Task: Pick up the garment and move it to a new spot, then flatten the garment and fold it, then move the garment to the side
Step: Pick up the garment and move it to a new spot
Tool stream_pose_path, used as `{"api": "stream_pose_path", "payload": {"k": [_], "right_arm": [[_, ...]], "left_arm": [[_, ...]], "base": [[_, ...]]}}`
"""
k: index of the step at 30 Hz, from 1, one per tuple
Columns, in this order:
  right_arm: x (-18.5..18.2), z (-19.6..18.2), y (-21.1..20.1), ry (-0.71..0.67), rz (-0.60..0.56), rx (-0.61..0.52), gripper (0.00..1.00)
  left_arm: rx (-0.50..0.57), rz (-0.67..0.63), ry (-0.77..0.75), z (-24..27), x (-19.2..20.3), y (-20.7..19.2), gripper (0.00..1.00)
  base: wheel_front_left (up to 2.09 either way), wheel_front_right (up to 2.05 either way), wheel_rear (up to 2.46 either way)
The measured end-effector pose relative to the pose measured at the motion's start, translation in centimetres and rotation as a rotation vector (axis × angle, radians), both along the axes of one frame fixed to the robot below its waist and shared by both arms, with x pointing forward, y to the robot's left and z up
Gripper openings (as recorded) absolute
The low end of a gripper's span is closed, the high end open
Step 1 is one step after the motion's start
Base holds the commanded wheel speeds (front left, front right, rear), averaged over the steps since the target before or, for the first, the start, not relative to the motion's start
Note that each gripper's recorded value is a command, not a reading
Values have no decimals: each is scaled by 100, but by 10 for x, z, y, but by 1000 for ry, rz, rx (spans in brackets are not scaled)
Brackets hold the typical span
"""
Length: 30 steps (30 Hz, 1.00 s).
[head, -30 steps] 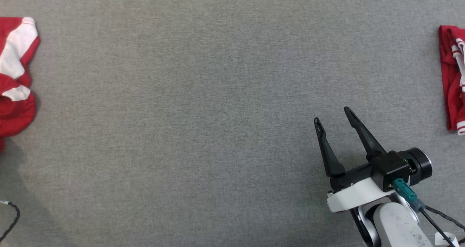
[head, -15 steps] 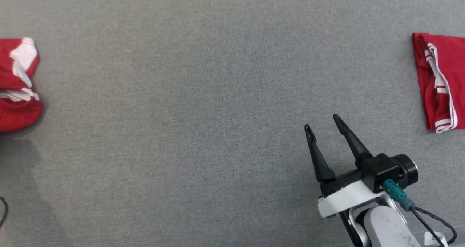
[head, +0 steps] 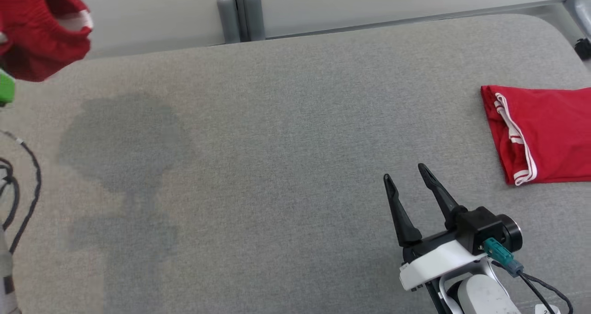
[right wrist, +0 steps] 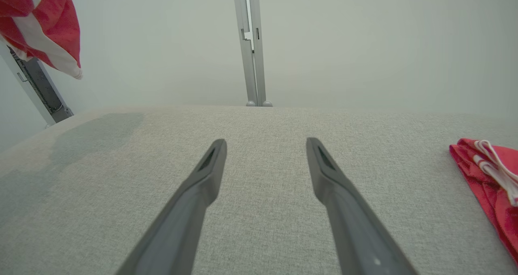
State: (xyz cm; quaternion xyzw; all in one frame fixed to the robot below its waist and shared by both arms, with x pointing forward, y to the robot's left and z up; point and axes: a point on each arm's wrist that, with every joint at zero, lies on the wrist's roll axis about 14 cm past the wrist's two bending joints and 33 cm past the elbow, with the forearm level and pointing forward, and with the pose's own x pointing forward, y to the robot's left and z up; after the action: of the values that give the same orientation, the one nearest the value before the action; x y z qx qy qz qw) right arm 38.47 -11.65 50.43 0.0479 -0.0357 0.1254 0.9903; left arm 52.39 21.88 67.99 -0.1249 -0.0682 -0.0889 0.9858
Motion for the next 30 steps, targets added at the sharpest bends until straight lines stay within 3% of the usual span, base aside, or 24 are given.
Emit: {"api": "stream_pose_path", "payload": {"k": [3,9,16,19,23,30], "right_arm": [[-7,7,-10,-17,-33,6,100],[-18,16,-37,-41,-114,3,100],[-30,17,-74,-38,-231,-5,100],[-34,16,-86,-31,-269,-6,100],[-37,10,-96,-7,-304,-2,100],[-38,-6,-108,50,-346,-14,100]], "left_arm": [[-13,-134,-83,29,-12,-53,0],[-45,-398,-138,42,-36,-155,0],[-145,-671,-32,-3,-59,-262,0],[-201,-723,81,-43,-60,-286,0],[-198,-727,240,-109,-54,-304,0],[-73,-662,468,-228,-48,-305,0]], "base": [[0,0,0],[0,0,0],[0,0,0],[0,0,0],[0,0,0],[0,0,0]]}}
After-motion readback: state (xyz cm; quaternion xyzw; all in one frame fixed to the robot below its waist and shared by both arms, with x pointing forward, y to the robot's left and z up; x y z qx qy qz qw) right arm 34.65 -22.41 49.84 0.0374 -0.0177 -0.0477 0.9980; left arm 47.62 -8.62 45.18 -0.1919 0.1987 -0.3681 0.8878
